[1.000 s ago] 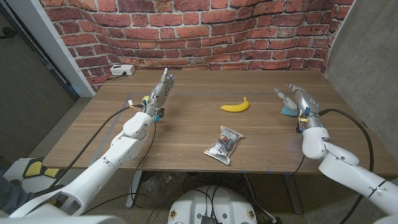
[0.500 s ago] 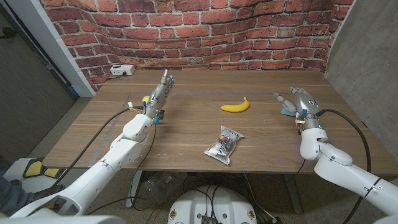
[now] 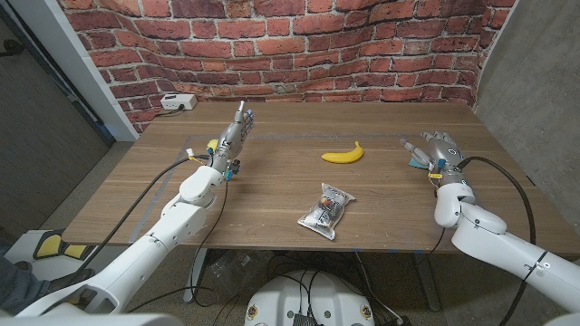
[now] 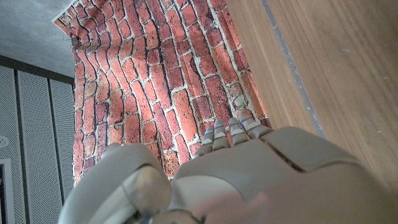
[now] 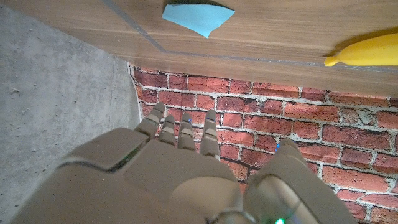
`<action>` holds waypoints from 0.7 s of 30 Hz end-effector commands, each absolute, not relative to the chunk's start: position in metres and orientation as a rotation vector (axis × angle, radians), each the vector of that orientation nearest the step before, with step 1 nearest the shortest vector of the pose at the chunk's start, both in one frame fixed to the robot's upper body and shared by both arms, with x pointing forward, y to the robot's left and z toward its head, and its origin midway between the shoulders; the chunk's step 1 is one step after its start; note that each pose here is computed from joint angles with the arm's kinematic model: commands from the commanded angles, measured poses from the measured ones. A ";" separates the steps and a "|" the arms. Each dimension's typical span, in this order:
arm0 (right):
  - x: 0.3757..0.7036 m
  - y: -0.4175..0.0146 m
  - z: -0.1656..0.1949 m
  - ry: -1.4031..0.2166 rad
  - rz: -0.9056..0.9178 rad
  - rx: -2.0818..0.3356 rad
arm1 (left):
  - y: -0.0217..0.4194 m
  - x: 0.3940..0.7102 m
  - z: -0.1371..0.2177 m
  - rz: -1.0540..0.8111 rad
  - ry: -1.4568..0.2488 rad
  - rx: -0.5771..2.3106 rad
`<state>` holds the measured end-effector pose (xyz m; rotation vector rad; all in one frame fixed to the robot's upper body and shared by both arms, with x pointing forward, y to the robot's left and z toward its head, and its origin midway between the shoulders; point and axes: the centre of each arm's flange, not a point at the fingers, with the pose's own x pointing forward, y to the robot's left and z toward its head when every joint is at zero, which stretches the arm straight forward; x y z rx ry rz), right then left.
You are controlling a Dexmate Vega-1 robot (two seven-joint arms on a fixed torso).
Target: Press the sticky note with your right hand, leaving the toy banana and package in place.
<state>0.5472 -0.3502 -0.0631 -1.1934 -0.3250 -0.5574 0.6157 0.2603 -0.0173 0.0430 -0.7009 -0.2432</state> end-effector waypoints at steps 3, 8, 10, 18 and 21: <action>0.562 -0.353 -0.066 -0.235 -0.512 -1.179 | 0.261 0.613 -0.020 -0.236 -0.700 0.046; 0.565 -0.354 -0.064 -0.209 -0.521 -1.194 | 0.264 0.612 -0.021 -0.232 -0.703 0.046; 0.566 -0.356 -0.063 -0.196 -0.527 -1.188 | 0.264 0.611 -0.022 -0.228 -0.709 0.043; 0.573 -0.357 -0.065 -0.120 -0.525 -1.195 | 0.264 0.613 -0.027 -0.233 -0.716 0.015; 0.575 -0.358 -0.065 -0.099 -0.521 -1.194 | 0.264 0.614 -0.025 -0.235 -0.717 0.017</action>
